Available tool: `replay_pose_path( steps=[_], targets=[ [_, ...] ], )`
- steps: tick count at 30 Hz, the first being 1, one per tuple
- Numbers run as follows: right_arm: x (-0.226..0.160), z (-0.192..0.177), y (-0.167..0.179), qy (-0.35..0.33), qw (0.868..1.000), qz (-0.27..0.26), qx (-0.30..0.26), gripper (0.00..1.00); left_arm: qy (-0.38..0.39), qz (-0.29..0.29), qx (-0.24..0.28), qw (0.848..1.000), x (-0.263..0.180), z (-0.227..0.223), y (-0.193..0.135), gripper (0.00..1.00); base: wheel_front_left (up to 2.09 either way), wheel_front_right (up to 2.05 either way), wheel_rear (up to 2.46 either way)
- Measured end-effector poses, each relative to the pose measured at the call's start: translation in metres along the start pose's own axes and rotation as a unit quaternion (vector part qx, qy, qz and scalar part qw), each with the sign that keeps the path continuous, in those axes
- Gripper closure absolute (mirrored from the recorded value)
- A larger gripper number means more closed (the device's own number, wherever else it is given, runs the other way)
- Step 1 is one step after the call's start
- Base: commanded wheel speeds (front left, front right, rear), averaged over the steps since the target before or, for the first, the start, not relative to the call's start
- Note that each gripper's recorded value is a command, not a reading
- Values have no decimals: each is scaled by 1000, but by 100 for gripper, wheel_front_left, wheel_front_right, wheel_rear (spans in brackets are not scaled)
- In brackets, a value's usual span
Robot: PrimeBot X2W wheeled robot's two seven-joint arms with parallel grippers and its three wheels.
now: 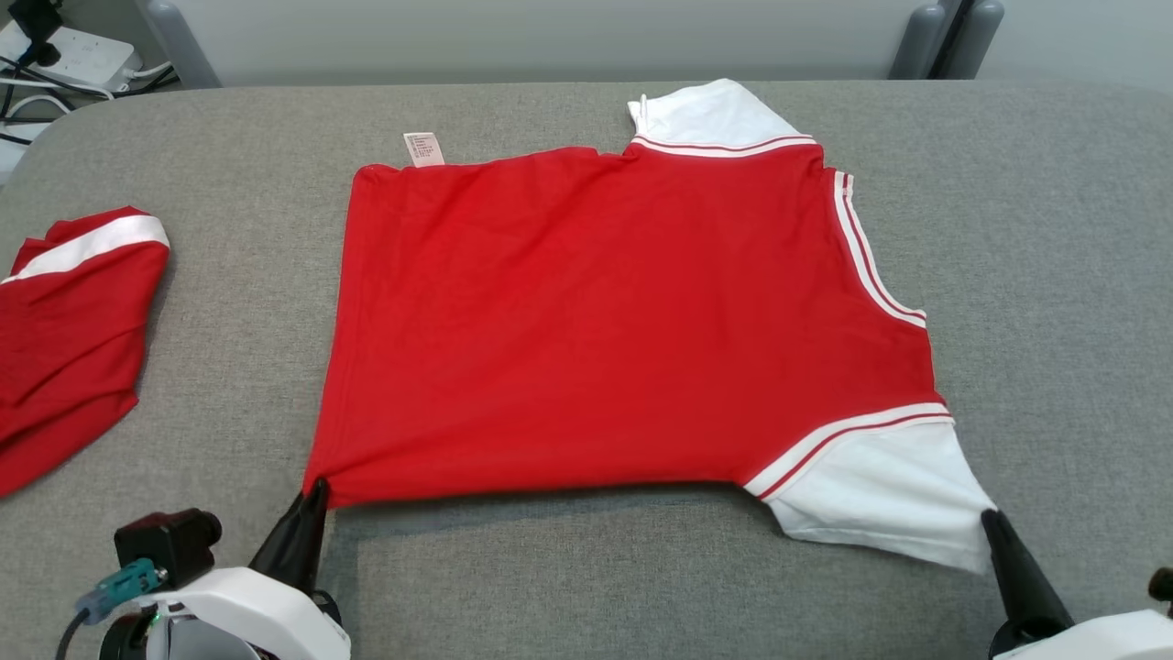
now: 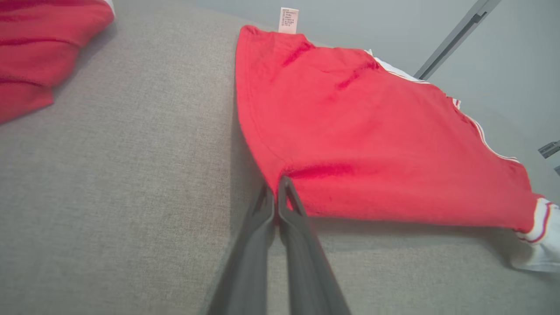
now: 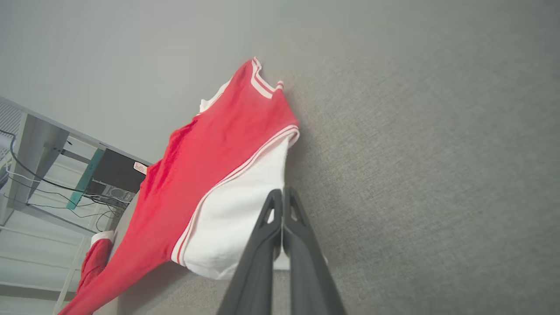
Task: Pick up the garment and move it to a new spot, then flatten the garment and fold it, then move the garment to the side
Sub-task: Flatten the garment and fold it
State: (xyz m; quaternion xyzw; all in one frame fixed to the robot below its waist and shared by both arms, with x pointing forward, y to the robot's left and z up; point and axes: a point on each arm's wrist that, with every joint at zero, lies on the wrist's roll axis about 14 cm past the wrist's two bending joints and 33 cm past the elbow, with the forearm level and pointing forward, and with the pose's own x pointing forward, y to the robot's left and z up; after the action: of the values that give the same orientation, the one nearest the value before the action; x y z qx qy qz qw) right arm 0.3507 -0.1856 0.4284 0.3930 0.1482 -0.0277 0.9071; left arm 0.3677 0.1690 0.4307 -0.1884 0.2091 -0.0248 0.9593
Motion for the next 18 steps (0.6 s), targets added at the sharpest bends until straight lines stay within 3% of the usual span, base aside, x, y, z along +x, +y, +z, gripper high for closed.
replay_pose_path(
  steps=[13,14,15,16,17,18],
  targets=[
    [-4,-41,-18,63,997,-32,24,100,55,33,-35,997,-2,-46,20,100,0,0,0],
    [-5,-45,-17,67,997,-31,27,98,52,36,-36,997,-2,-46,22,94,0,0,0],
    [-5,-48,-17,71,997,-31,28,67,49,39,-37,997,-2,-46,23,23,0,0,0],
    [-5,-48,-17,72,997,-31,28,20,50,38,-38,997,-2,-48,23,0,0,0,0],
    [-5,-47,-16,69,997,-30,29,0,50,36,-42,997,-2,-49,22,0,0,0,0],
    [-5,-45,-16,64,997,-30,29,0,42,37,-46,997,-2,-48,22,0,0,0,0]
  ],
)
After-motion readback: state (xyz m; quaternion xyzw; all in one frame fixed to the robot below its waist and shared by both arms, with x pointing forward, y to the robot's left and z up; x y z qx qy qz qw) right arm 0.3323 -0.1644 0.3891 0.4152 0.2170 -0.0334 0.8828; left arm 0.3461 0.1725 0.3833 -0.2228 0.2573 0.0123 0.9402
